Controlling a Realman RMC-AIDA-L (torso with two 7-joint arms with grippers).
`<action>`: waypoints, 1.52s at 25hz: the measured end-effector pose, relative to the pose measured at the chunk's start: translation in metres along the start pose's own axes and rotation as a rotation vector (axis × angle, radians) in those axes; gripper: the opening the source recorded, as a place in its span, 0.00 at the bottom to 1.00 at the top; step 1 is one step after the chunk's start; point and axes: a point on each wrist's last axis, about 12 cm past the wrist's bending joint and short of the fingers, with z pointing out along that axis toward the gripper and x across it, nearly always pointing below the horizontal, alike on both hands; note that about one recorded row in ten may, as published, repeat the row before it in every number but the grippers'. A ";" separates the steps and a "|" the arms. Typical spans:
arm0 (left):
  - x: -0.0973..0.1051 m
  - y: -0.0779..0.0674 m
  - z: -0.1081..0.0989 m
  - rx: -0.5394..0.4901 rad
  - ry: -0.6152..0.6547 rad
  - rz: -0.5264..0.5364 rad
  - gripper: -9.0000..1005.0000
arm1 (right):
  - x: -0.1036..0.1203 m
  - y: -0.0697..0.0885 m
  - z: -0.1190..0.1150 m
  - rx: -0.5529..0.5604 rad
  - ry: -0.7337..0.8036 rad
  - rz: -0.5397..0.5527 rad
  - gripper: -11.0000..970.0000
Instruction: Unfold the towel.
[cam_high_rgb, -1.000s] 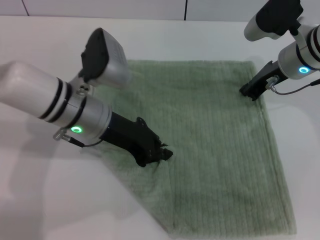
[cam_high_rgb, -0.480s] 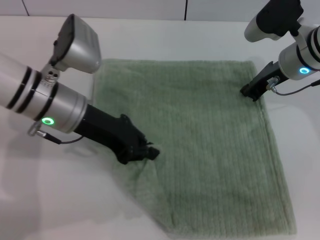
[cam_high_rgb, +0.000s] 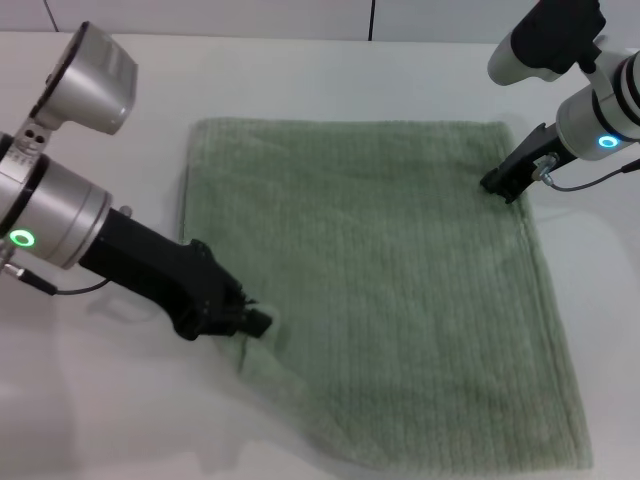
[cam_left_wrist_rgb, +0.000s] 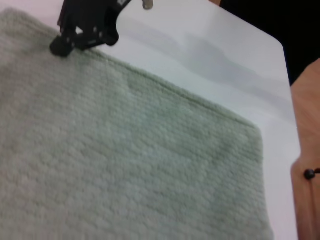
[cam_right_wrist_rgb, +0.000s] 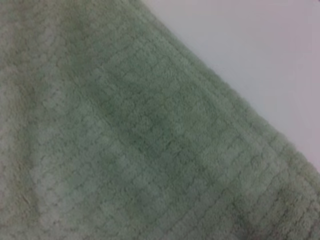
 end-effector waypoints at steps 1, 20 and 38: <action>0.002 -0.002 -0.003 0.014 0.011 -0.008 0.06 | 0.000 0.000 0.000 0.000 0.001 0.000 0.03; 0.013 -0.006 -0.020 0.028 0.063 -0.089 0.07 | 0.000 0.001 0.000 -0.004 0.003 -0.003 0.04; 0.005 0.006 -0.021 -0.110 -0.126 -0.012 0.58 | -0.011 0.001 -0.003 0.002 -0.007 -0.020 0.04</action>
